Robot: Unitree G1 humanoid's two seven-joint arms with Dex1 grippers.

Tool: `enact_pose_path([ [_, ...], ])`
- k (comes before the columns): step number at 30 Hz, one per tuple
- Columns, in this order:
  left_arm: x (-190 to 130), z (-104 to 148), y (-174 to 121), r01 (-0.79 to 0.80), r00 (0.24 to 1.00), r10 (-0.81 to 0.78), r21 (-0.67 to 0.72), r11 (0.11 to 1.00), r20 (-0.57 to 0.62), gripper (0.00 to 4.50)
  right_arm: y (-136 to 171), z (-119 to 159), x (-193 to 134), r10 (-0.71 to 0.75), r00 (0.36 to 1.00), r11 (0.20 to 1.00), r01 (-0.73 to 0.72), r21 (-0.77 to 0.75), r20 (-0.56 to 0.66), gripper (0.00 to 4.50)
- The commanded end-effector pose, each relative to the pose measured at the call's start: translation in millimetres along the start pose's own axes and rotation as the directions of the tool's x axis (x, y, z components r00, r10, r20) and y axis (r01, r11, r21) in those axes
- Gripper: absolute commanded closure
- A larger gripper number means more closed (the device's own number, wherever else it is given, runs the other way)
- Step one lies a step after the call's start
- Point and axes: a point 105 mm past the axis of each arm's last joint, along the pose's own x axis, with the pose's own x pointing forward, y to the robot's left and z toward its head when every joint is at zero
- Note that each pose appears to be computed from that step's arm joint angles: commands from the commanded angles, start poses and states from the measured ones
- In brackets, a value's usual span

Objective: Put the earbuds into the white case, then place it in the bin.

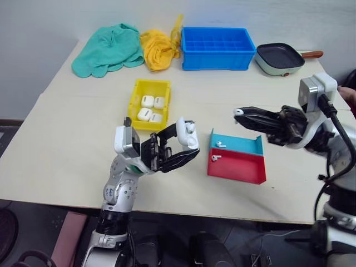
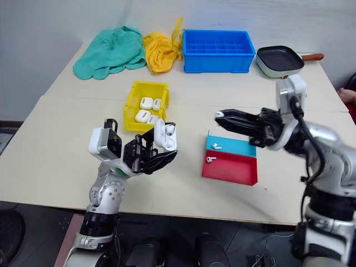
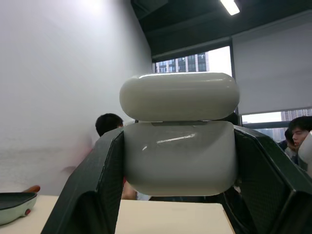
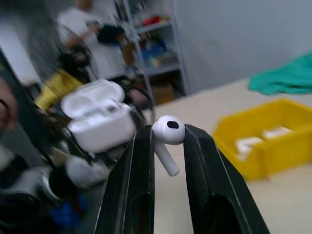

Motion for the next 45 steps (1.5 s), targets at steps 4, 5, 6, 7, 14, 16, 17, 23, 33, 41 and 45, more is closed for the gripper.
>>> enact_pose_path([
  [4,6,3,-3,0.027,0.999,-0.027,0.0,1.0,0.026,1.68,32,10,19,0.037,0.994,0.999,-0.039,0.016,0.107,4.07],
  [5,6,3,-3,0.028,0.999,-0.028,-0.002,1.0,0.027,1.68,35,7,21,0.048,0.994,0.998,-0.05,0.025,0.101,4.07],
  [6,6,3,-3,0.027,0.999,-0.027,-0.004,1.0,0.029,1.68,37,5,22,0.059,0.994,0.997,-0.062,0.037,0.093,4.07],
  [7,7,3,-3,0.024,0.999,-0.024,-0.009,1.0,0.036,1.68,40,2,24,0.069,0.994,0.996,-0.074,0.051,0.082,4.07],
  [14,12,0,-5,0.025,0.998,-0.024,-0.017,1.0,0.052,1.68,44,-12,34,0.099,0.994,0.991,-0.103,0.083,0.044,4.07],
  [16,13,-1,-5,0.027,0.998,-0.026,-0.019,0.999,0.056,1.68,44,-16,37,0.105,0.994,0.991,-0.108,0.083,0.034,4.07],
  [17,13,-1,-5,0.029,0.998,-0.028,-0.019,0.999,0.057,1.68,43,-17,38,0.105,0.994,0.991,-0.107,0.083,0.032,4.07],
  [23,15,-1,-5,0.026,0.998,-0.024,-0.018,1.0,0.065,1.68,41,-26,39,0.101,0.995,0.991,-0.101,0.09,0.001,4.07],
  [33,20,4,-4,0.027,0.996,-0.027,-0.002,1.0,0.079,1.68,32,-42,36,0.063,0.996,0.997,-0.06,0.051,-0.063,4.07],
  [41,9,11,-2,-0.047,0.993,0.05,-0.027,0.999,0.103,1.68,46,-20,19,0.08,0.996,0.996,-0.078,0.049,-0.041,1.32],
  [45,-18,-3,4,-0.092,0.995,0.091,-0.033,0.995,-0.051,1.68,41,-10,-12,-0.012,0.996,0.997,0.019,0.072,-0.087,1.32],
])
